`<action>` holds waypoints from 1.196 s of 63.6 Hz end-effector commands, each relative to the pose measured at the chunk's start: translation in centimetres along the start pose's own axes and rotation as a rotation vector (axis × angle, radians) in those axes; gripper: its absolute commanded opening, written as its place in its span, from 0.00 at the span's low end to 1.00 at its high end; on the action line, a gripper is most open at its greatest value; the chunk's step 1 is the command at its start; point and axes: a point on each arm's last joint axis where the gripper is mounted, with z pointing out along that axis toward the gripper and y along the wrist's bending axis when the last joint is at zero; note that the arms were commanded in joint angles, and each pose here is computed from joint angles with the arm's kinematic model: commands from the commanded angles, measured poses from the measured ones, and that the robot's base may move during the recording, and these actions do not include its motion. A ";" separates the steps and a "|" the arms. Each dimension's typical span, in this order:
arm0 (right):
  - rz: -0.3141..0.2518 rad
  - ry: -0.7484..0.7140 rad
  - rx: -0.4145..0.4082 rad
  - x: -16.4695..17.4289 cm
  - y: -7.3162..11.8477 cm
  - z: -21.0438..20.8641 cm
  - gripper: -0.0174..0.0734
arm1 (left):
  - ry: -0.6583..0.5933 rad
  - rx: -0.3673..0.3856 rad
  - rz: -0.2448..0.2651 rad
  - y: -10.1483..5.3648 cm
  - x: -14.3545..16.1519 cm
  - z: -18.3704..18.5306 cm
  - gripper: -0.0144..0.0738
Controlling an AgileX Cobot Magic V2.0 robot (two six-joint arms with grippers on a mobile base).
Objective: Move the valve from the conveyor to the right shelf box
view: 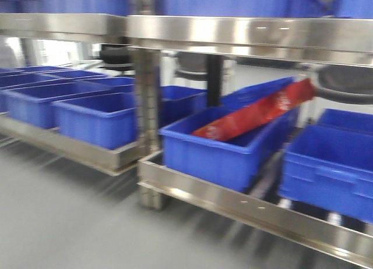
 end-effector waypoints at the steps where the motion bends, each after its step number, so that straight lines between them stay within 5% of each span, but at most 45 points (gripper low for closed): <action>1: -0.010 -0.108 0.014 -1.3 -0.1 -0.9 0.02 | -0.071 0.001 -0.011 -0.1 -0.8 -0.8 0.04; 76: -0.010 -0.108 0.014 -1.3 -0.1 -0.9 0.02 | -0.071 0.001 -0.011 -0.1 -0.8 -0.8 0.04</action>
